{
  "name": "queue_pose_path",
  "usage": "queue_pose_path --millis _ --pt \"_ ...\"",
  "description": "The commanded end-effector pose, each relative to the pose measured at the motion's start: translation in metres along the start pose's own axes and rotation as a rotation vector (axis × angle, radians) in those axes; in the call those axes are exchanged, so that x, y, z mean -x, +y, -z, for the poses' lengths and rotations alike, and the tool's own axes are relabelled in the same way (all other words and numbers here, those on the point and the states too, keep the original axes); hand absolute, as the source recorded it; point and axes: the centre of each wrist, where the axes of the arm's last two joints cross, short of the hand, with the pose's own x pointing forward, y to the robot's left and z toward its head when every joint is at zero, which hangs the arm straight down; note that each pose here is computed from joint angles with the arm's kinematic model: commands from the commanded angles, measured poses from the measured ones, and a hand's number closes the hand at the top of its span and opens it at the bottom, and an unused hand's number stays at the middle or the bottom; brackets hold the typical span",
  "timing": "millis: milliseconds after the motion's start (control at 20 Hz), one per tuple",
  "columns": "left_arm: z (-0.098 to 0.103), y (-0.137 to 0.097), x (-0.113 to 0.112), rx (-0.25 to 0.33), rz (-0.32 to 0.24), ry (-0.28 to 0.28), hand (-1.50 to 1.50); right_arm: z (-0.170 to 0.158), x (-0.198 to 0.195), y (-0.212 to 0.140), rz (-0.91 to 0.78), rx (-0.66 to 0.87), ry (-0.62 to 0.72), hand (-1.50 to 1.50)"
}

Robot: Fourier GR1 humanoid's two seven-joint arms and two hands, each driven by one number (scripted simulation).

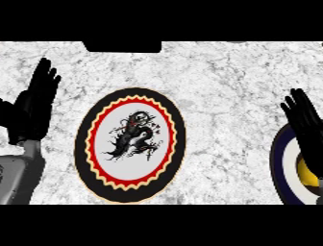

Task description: Pick the lemon from the plate and place it in the plate

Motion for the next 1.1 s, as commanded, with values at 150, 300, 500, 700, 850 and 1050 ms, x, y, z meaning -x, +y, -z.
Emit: queue_pose_path --millis 150,300,500,700,850,1050 --pt "-0.026 0.052 0.036 -0.051 0.278 0.051 0.0 -0.004 -0.045 -0.001 0.165 0.354 -0.527 -1.5" --pt "-0.038 0.074 0.049 -0.073 0.366 0.115 0.0 -0.032 -0.031 -0.072 -0.188 0.78 -0.491 -1.5" --pt "-0.058 0.078 0.063 -0.031 0.409 0.115 0.0 -0.039 -0.036 -0.035 -0.042 1.126 -0.814 -1.5" --pt "-0.07 0.088 0.07 0.004 0.427 0.102 0.0 -0.057 -0.047 -0.005 -0.005 1.255 -1.005 -1.5" --pt "-0.084 0.081 0.084 0.009 0.442 0.076 0.0 -0.081 -0.037 0.012 -0.054 1.231 -1.027 -1.5" --pt "-0.083 0.081 0.074 0.024 0.423 0.054 0.0 -0.121 0.005 0.044 -0.15 1.141 -0.84 -1.5"
